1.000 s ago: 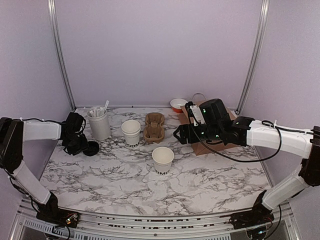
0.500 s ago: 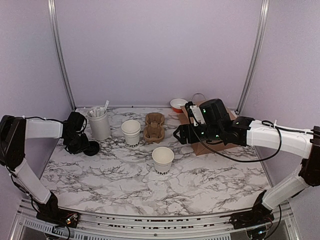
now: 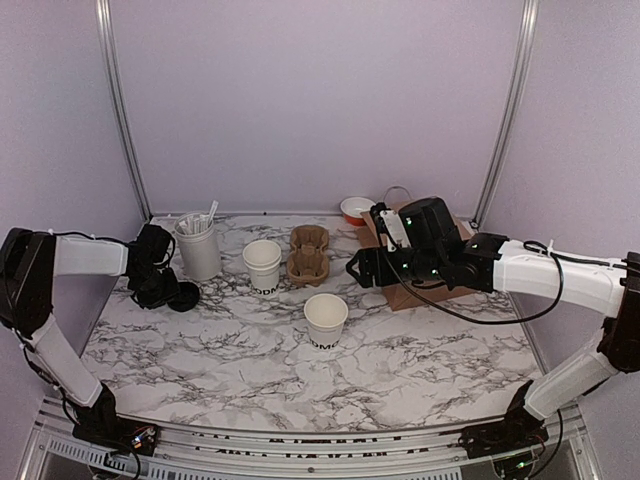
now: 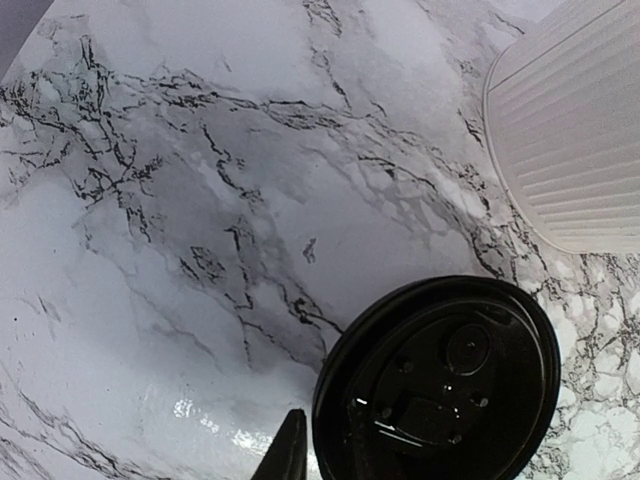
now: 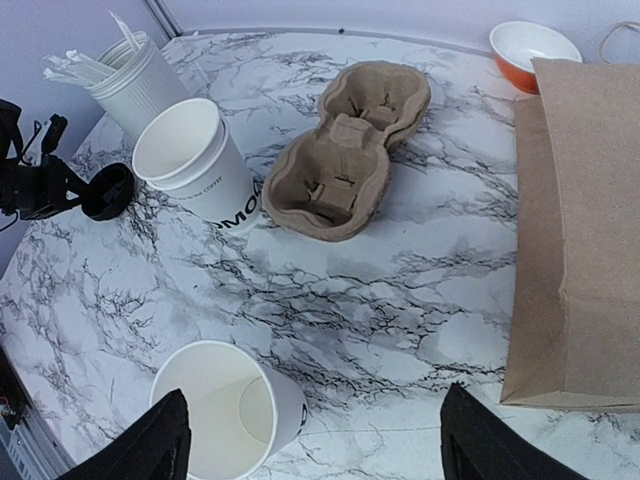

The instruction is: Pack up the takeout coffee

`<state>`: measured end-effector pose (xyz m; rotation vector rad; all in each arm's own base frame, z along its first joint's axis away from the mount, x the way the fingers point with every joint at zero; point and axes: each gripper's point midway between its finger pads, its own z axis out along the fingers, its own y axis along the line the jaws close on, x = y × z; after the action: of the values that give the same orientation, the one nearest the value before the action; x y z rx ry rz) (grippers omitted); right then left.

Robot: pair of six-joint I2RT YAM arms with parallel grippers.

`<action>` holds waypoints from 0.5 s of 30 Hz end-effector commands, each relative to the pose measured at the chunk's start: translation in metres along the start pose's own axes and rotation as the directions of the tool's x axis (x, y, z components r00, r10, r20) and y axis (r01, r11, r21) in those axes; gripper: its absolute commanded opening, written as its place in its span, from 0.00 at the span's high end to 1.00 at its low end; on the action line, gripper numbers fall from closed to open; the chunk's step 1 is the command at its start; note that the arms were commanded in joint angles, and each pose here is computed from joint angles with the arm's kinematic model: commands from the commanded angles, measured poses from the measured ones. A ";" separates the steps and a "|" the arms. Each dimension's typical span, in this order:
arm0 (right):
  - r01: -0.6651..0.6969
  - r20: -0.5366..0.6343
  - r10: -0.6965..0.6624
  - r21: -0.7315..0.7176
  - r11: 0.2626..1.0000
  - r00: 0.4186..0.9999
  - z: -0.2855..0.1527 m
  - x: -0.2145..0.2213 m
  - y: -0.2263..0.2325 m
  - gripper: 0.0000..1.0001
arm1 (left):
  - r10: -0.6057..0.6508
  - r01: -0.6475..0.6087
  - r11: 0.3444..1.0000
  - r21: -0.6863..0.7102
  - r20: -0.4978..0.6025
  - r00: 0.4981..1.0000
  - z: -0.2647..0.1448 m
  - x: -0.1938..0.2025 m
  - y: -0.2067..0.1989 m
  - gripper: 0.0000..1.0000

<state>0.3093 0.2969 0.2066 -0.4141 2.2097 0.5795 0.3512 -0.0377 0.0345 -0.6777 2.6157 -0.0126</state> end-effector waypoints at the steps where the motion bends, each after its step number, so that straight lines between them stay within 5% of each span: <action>1: -0.013 0.034 0.014 -0.014 1.000 0.999 -0.001 -0.011 0.002 0.17 | 0.007 -0.007 1.000 -0.009 0.004 1.000 -0.001 -0.007 -0.002 0.84; 15: -0.014 0.024 0.015 -0.030 0.999 1.000 0.005 -0.009 0.006 0.17 | 0.039 -0.039 0.999 0.011 -0.005 0.999 -0.018 -0.005 -0.001 0.92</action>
<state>0.3097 0.2989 0.2083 -0.4131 2.2027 0.5926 0.3517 -0.0383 0.0427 -0.6467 2.6204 -0.0121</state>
